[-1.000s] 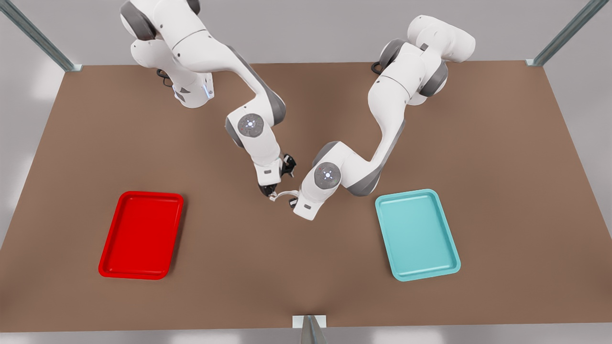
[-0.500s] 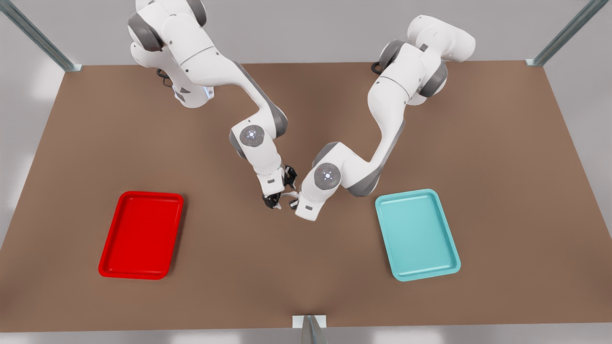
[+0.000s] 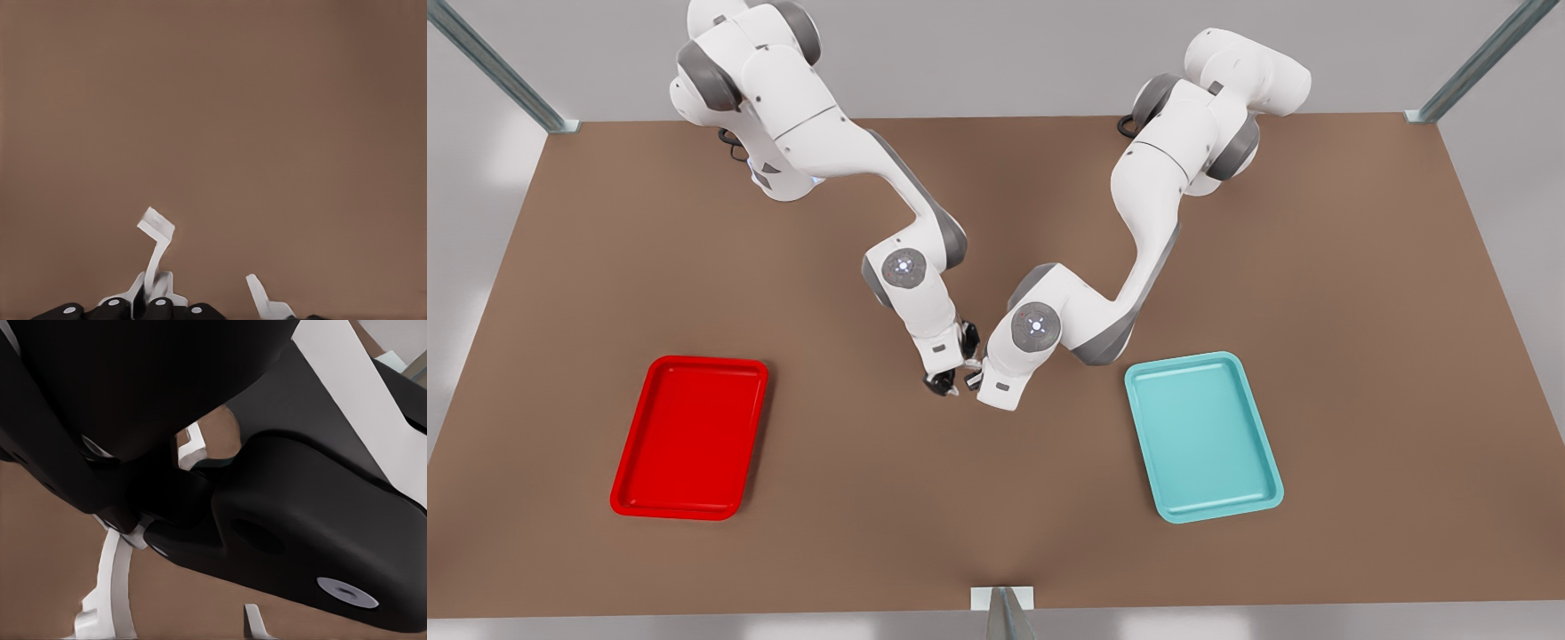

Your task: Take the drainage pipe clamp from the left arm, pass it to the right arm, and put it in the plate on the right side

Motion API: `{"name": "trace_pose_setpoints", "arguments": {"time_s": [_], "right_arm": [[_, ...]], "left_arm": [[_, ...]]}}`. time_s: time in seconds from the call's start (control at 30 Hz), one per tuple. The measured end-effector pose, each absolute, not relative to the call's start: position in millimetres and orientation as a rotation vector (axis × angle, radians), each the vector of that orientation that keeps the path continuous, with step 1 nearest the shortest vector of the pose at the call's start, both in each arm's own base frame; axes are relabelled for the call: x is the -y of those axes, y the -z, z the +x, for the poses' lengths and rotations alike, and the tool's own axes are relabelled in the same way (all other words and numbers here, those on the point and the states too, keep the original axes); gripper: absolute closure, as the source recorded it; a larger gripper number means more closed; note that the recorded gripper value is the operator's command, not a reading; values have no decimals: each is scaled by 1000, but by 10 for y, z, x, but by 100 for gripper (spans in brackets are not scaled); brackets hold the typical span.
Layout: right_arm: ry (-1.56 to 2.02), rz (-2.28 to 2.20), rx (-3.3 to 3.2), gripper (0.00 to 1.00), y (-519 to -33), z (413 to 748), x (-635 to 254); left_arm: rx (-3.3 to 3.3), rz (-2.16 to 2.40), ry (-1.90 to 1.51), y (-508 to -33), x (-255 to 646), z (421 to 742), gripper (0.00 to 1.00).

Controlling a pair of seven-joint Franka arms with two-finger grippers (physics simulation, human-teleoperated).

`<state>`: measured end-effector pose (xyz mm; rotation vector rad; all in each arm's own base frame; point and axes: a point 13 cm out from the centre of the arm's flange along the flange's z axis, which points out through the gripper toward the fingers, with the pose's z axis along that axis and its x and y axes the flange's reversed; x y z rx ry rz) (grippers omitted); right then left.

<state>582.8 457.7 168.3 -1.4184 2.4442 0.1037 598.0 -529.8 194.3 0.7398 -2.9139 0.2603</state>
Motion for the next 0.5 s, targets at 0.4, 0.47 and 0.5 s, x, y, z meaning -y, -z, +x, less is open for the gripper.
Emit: {"name": "trace_pose_setpoints", "arguments": {"time_s": [0.4,0.47,0.5], "right_arm": [[-103,-1496,-2388,79,-1781,5884,-4596],[-101,-1500,-2387,79,-1780,5884,-4593],[-100,-1501,-2387,79,-1779,5887,-4589]], "left_arm": [[2876,788,-328,-2044,5356,6012,0],[2864,807,-349,-2114,5384,6021,0],[2859,816,-357,-2144,5397,6026,0]]}}
